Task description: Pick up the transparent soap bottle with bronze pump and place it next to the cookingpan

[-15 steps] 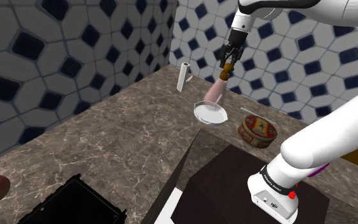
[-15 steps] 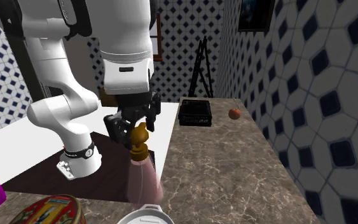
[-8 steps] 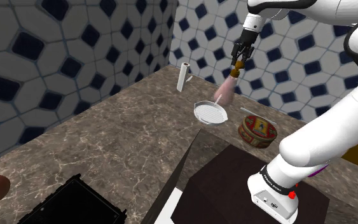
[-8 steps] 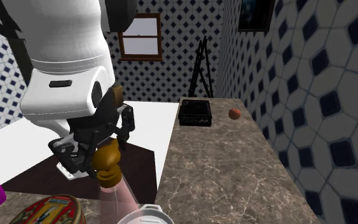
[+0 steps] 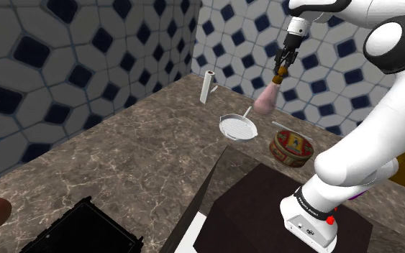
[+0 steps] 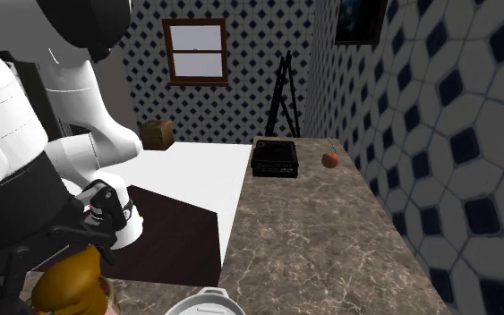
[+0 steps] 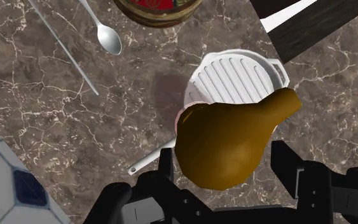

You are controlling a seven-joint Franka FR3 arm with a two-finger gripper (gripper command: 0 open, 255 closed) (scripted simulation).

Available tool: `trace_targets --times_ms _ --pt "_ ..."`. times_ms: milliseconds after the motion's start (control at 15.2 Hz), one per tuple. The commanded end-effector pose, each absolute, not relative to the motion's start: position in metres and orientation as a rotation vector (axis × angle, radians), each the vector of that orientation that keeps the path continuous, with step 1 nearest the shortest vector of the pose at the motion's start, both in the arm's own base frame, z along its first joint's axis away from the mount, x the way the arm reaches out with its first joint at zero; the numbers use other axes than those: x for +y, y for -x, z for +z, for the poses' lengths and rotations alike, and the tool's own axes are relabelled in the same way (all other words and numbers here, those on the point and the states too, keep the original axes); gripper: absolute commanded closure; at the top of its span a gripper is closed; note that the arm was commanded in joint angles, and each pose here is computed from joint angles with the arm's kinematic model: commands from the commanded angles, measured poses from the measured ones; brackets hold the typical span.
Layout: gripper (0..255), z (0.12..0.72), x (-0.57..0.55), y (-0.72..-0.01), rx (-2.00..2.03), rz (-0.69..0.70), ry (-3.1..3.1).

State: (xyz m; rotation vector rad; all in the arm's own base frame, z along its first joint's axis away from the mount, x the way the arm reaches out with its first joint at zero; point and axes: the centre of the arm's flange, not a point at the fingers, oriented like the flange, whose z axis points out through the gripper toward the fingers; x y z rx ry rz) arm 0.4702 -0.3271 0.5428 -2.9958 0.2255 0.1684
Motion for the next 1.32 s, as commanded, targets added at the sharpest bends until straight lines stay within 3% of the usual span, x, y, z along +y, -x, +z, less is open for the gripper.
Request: trace_targets --times_ms 0,792,1254 --pt "255 0.543 -0.352 -0.469 0.224 0.168 2.997" --pt "255 0.544 -0.51 -0.46 0.224 0.168 2.997" --pt "255 0.512 -0.518 -0.46 0.224 0.168 2.997"
